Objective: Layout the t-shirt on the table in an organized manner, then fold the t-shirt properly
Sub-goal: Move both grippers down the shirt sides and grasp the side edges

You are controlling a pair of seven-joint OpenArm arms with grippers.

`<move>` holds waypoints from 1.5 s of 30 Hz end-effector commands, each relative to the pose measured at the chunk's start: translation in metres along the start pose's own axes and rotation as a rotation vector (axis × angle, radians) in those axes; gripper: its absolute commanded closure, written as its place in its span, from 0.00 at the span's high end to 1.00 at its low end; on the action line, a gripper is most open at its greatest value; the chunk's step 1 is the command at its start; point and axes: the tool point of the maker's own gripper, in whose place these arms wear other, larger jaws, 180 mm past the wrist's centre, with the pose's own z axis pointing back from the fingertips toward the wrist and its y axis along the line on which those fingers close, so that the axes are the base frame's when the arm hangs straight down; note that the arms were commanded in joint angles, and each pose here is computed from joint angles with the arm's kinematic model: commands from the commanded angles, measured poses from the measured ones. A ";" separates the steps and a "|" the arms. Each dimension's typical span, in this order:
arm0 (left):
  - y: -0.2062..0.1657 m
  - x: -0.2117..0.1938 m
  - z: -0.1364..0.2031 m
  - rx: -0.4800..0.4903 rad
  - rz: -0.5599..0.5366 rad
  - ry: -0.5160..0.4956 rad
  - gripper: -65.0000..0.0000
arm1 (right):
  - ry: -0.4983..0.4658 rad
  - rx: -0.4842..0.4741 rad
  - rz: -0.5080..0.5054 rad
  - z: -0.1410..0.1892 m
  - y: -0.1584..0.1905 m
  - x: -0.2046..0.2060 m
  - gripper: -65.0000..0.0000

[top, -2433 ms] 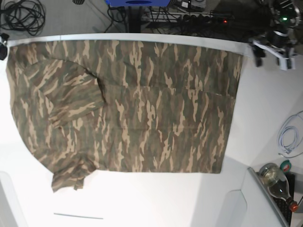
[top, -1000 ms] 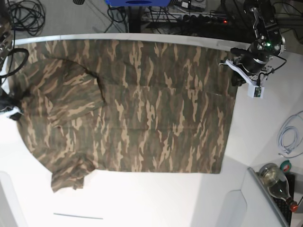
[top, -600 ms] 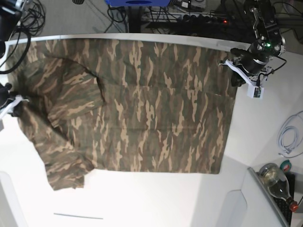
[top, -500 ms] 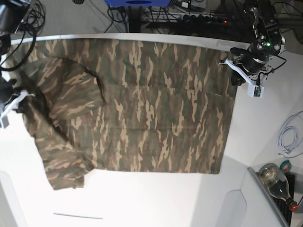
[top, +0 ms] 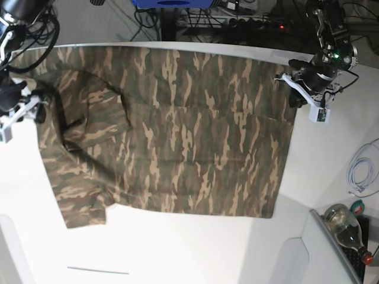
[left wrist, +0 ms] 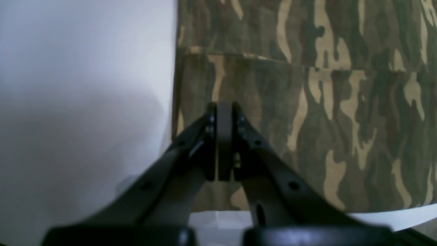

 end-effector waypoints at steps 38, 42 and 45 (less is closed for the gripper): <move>0.074 0.060 -0.058 0.152 -0.031 0.024 0.00 | -0.133 0.036 -0.034 -0.089 -0.011 0.096 0.00; 0.065 0.098 -0.086 0.102 0.014 -0.006 0.21 | -0.161 0.001 0.075 -0.070 0.001 0.106 0.00; 0.056 0.113 -0.107 0.054 0.064 -0.027 0.48 | -0.160 0.005 0.185 -0.063 0.017 0.106 0.00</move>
